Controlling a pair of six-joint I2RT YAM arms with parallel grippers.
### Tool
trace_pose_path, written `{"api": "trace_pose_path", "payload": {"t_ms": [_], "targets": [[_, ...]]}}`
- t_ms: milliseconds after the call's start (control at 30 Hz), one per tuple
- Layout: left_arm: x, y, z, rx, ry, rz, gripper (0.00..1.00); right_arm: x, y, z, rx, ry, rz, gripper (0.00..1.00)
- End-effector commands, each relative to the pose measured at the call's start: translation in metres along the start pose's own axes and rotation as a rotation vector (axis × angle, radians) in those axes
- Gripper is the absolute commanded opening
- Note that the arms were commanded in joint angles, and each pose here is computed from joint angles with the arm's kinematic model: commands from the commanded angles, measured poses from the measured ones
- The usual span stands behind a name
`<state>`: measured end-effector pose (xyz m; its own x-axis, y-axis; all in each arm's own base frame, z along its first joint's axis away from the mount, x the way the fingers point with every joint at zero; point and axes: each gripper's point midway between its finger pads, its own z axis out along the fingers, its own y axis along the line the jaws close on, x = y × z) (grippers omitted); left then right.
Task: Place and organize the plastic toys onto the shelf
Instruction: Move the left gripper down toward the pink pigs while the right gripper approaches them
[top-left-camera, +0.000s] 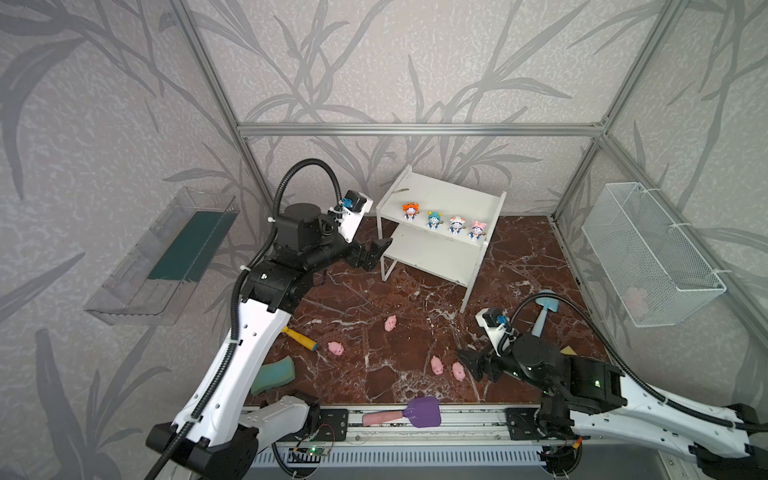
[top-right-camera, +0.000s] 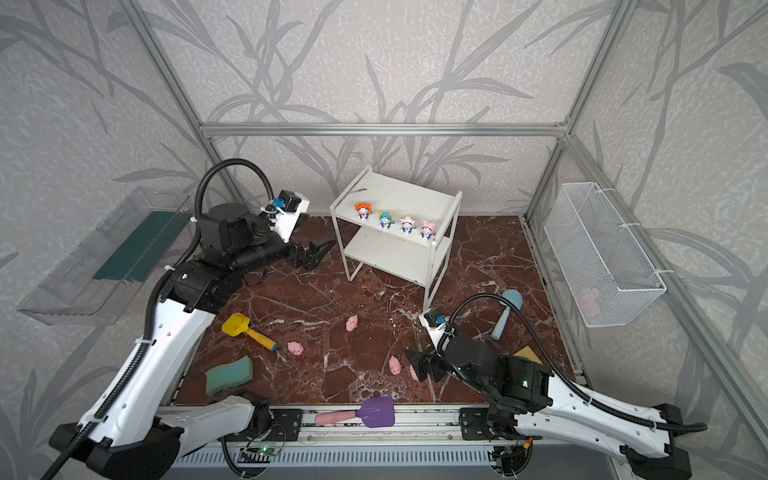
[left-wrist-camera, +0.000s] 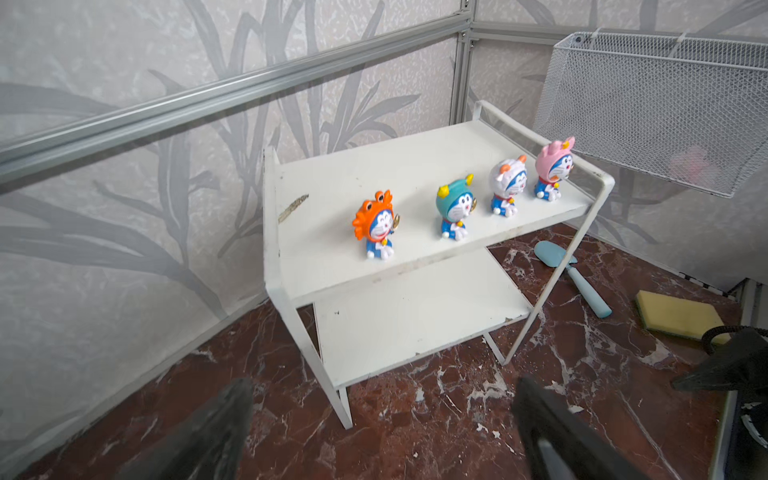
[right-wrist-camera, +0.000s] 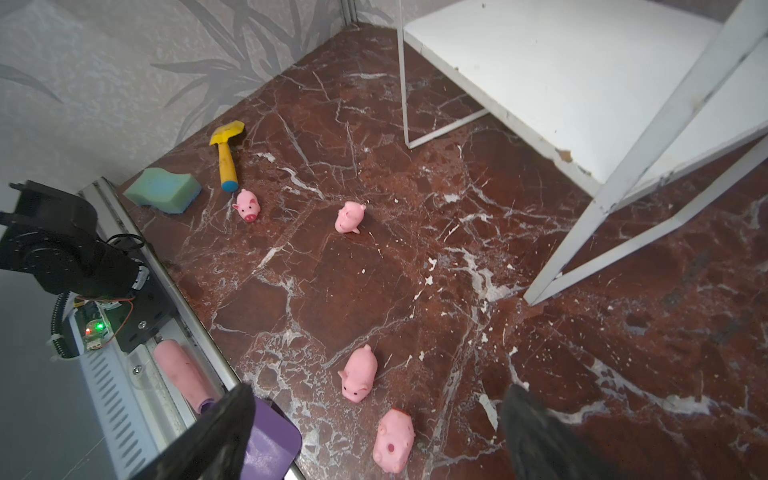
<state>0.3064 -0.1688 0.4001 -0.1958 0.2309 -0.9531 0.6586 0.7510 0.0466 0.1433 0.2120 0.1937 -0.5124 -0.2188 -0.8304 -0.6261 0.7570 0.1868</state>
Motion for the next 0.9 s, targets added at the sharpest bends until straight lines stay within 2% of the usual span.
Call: {"api": "trace_pose_path", "payload": {"t_ms": [0, 100, 233, 367, 500, 700, 867], "targets": [[0.027, 0.001, -0.008, -0.047, 0.031, -0.147, 0.99, 0.03, -0.007, 0.019, 0.05, 0.083, 0.086, 0.93], [0.064, -0.011, -0.015, -0.036, 0.075, -0.25, 1.0, 0.054, -0.013, 0.031, 0.098, 0.168, 0.128, 0.93], [0.105, -0.037, -0.024, 0.041, 0.083, -0.354, 0.99, 0.082, -0.022, 0.04, 0.17, 0.262, 0.183, 0.92], [0.147, -0.047, -0.027, 0.03, 0.138, -0.457, 0.99, 0.105, -0.032, 0.042, 0.245, 0.354, 0.202, 0.92], [0.175, -0.052, -0.025, 0.022, 0.169, -0.53, 0.99, 0.126, -0.038, 0.045, 0.296, 0.426, 0.215, 0.89], [0.182, -0.057, -0.026, 0.015, 0.203, -0.502, 0.99, 0.141, -0.038, 0.057, 0.337, 0.484, 0.243, 0.81], [0.188, -0.066, -0.015, 0.064, 0.271, -0.483, 0.99, 0.148, -0.035, 0.071, 0.354, 0.509, 0.25, 0.71]]}}
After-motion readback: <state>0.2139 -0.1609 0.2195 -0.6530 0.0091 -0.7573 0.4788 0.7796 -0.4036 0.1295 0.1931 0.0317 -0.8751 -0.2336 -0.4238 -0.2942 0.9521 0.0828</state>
